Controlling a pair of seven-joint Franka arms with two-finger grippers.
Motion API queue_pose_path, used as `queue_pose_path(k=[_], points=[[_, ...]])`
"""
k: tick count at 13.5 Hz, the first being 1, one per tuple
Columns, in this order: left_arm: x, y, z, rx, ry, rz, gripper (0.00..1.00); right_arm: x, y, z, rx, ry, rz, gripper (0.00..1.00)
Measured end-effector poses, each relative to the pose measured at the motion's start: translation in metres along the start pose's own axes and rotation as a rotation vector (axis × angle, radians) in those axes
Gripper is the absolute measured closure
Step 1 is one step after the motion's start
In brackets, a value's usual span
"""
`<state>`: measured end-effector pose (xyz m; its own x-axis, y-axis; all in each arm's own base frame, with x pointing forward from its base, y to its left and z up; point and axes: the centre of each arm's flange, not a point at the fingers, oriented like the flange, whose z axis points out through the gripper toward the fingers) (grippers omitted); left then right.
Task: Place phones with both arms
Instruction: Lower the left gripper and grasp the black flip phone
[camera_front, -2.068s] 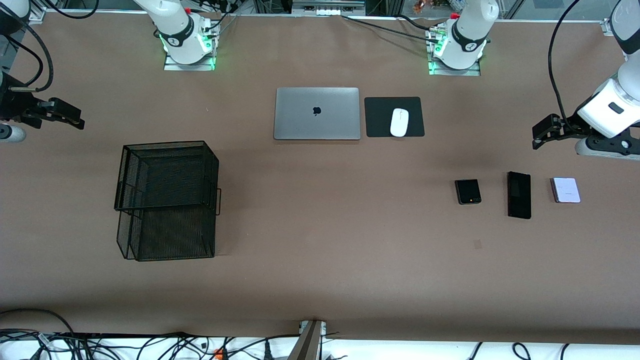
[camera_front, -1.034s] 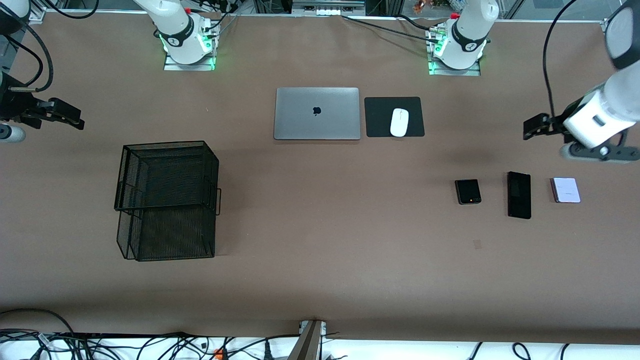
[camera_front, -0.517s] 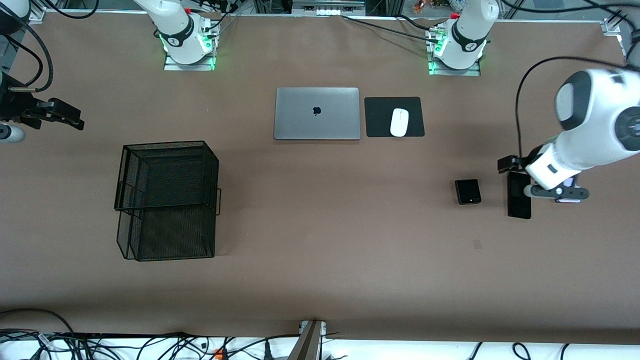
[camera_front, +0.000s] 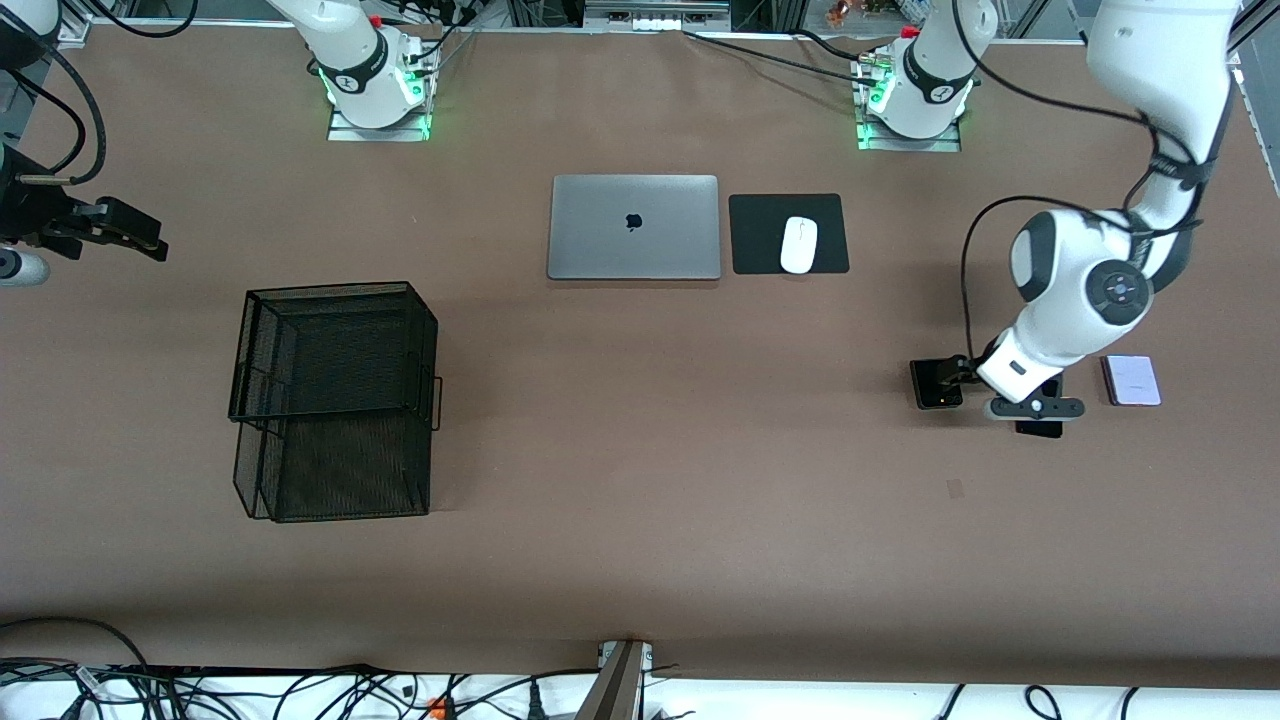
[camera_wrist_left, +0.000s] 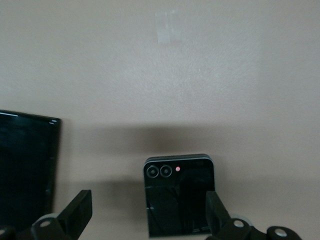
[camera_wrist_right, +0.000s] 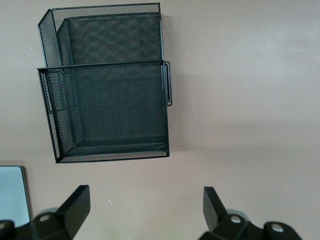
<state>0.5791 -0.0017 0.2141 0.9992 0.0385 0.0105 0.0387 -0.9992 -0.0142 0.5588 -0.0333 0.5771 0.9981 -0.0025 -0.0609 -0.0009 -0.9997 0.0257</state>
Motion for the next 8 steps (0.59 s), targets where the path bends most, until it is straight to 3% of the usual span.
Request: queue_pose_path(k=[8], points=[[-0.01,0.025,0.034,-0.045,-0.054,-0.057,0.0,0.0,0.0,0.0,0.0,0.001,0.0,0.0]])
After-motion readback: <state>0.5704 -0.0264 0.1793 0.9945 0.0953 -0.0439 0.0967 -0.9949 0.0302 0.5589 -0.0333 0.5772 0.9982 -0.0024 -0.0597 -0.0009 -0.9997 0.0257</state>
